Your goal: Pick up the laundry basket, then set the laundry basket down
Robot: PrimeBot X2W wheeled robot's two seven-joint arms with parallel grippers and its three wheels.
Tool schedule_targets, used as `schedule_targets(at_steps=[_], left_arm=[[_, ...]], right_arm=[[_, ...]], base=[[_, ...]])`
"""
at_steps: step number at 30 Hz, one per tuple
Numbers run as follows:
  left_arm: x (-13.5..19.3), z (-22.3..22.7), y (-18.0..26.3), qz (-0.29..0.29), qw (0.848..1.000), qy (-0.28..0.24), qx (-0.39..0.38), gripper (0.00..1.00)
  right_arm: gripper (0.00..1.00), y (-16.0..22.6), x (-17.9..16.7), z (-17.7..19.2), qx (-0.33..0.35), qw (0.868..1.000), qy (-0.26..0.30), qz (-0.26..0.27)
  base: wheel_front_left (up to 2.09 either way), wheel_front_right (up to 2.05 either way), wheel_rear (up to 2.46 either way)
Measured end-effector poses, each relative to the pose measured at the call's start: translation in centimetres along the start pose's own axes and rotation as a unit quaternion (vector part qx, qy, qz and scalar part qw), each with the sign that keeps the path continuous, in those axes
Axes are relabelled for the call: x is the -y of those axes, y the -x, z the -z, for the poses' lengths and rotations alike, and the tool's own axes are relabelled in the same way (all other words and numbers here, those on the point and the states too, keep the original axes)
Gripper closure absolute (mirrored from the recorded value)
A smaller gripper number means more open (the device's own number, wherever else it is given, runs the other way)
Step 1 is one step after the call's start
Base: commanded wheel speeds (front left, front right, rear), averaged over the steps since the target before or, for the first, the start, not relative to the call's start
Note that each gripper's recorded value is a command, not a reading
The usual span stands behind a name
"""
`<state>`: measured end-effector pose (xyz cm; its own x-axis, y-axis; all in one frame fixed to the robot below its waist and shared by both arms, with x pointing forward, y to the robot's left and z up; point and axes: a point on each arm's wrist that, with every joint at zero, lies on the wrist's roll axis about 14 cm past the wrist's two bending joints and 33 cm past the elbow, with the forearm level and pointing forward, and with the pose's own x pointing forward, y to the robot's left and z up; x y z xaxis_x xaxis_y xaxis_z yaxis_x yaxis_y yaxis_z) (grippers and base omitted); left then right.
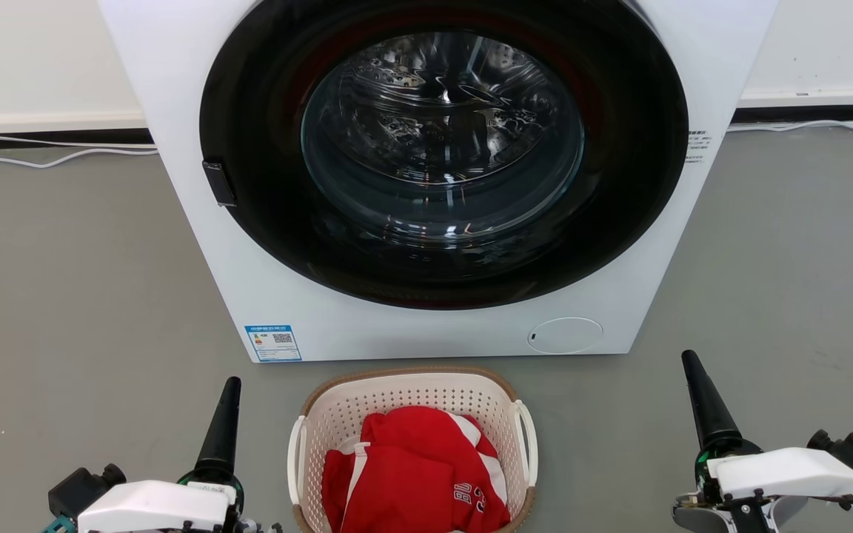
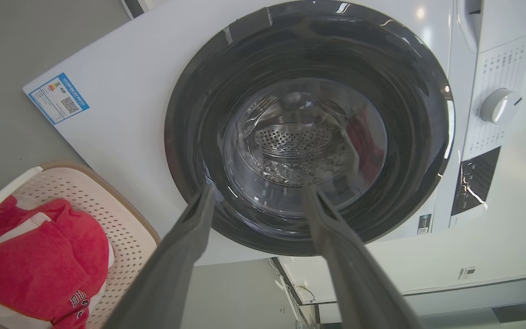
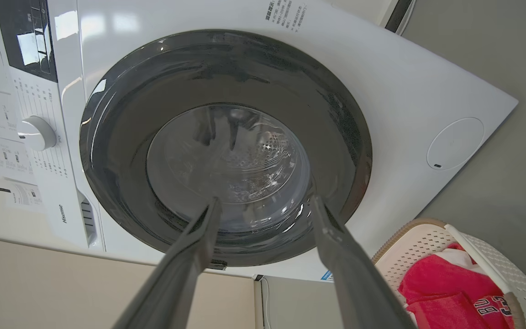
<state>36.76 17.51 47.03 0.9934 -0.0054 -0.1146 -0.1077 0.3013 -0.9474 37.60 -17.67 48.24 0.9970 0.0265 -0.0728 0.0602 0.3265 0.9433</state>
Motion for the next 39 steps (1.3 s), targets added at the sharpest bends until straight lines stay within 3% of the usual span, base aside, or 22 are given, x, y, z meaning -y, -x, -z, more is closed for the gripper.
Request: schedule_targets(at_steps=[19,39], left_arm=[[1.5,0.8,-0.4,0.019,0.990,-0.138,-0.001,0.00],[3.8,0.9,-0.7,0.054,0.969,-0.240,0.020,0.00]], right_arm=[[0.00,-0.7,-1.8,0.2,0.006,0.987,0.155,-0.031],[0.00,-1.0,-3.7,0.6,0.016,0.959,0.276,-0.067]], base=[[0.00,0.00,0.00],[0.00,0.00,0.00]])
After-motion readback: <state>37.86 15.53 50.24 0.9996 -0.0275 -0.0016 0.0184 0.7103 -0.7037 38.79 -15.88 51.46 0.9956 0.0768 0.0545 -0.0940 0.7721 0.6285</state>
